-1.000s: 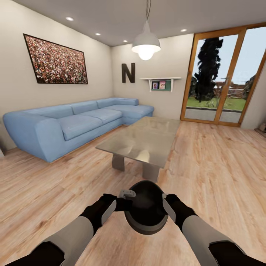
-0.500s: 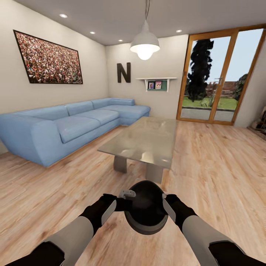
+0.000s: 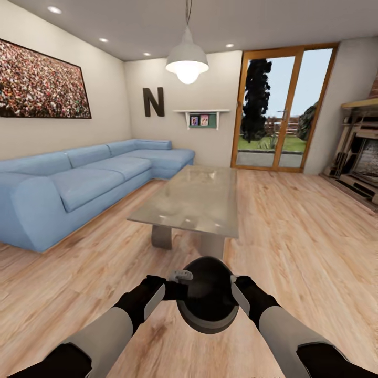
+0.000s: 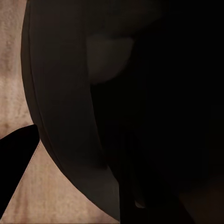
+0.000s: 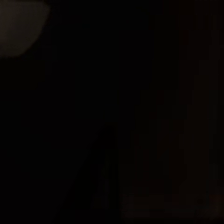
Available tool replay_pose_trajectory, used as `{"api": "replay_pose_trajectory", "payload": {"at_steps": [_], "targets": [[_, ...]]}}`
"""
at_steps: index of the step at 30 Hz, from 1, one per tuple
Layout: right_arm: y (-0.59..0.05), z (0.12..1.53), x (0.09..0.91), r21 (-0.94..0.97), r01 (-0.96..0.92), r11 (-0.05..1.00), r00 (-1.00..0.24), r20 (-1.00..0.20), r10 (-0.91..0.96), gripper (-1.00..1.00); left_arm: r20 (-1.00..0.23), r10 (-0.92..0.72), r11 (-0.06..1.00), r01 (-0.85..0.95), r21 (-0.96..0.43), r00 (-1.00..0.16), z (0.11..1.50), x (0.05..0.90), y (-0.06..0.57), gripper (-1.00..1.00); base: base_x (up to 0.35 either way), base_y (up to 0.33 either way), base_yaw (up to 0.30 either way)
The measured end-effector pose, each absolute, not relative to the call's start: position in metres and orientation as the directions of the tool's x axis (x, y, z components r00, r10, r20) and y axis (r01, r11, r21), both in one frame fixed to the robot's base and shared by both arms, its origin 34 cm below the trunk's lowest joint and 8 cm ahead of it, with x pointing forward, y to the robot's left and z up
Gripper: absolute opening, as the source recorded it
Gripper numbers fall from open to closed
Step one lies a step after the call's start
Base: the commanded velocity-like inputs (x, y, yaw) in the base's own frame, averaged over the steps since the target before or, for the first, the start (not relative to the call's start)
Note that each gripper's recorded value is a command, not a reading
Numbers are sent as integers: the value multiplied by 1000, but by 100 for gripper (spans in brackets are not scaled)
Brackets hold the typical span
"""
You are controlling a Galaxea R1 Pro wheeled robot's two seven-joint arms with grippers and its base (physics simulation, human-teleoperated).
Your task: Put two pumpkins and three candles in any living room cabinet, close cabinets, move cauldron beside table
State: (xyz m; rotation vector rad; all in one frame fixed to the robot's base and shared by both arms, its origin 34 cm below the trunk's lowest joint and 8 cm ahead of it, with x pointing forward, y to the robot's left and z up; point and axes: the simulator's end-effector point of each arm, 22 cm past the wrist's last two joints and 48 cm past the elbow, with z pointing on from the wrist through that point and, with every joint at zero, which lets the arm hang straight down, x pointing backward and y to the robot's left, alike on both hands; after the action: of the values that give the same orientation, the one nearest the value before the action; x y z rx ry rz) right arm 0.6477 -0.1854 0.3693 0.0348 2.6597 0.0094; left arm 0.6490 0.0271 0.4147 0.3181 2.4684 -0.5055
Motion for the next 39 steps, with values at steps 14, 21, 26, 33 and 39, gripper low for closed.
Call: {"api": "replay_pose_trajectory", "payload": {"at_steps": [14, 21, 26, 33, 39], "targets": [[-185, 365, 647, 13, 23, 1000, -890, -456, 26, -100, -589, 110, 899, 333, -285, -801, 410, 648, 27, -100, 63, 312, -70], [-185, 364, 647, 13, 23, 1000, -890, -456, 26, -100, -589, 110, 899, 333, -284, -800, 410, 648, 27, -100, 3, 313, -33], [-186, 364, 647, 13, 23, 1000, -890, -455, 27, -100, -590, 110, 899, 333, -284, -800, 410, 648, 27, -100, 0, 313, -269], [-186, 365, 647, 14, 23, 1000, -890, -456, 27, -100, -590, 111, 899, 334, -284, -800, 410, 648, 26, -100, 56, 313, -294], [-185, 365, 647, 13, 24, 1000, -890, -456, 27, -100, -589, 110, 899, 333, -284, -800, 410, 648, 27, -100, 112, 313, -229]]}}
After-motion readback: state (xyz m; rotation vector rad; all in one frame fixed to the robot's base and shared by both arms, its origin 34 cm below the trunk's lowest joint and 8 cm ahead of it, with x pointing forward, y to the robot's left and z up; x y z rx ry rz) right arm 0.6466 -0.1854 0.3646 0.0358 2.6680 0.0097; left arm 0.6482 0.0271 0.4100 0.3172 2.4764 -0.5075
